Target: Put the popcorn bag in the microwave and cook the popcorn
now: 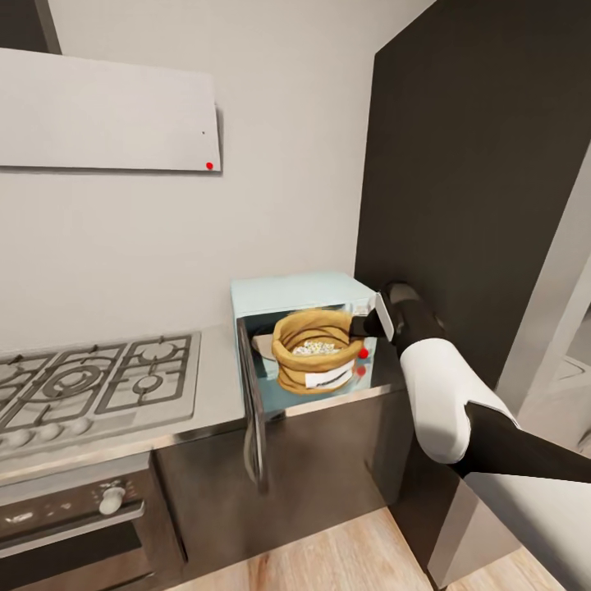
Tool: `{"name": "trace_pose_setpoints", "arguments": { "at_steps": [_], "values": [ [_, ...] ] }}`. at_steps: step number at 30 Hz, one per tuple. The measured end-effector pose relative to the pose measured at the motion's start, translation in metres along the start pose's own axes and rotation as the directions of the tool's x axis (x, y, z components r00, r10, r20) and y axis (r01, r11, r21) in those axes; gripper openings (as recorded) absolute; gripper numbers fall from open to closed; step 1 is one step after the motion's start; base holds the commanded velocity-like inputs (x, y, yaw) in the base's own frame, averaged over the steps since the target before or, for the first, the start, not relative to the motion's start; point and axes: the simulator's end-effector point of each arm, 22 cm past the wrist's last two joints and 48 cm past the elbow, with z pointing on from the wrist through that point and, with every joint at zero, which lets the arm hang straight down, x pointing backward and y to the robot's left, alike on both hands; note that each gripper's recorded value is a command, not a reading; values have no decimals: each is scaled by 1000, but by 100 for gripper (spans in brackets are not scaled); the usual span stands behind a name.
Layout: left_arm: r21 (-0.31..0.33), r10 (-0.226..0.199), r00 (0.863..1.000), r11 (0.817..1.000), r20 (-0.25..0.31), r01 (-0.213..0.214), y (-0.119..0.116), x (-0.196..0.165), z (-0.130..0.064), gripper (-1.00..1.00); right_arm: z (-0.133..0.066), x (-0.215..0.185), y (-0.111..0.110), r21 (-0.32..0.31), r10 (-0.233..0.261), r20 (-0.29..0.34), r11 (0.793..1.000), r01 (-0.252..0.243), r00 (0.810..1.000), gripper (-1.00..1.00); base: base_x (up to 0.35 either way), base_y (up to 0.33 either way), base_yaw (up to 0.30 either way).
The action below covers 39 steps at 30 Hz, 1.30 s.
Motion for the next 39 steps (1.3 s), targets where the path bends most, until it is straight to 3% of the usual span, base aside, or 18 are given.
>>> {"name": "trace_pose_setpoints", "arguments": {
  "at_steps": [39],
  "values": [
    [-1,-3,1000,1000,0,3,0,0,0,100,11,18,4,8,-27,-50,1000,27,998,-100,1,0,0]
  ]
}}
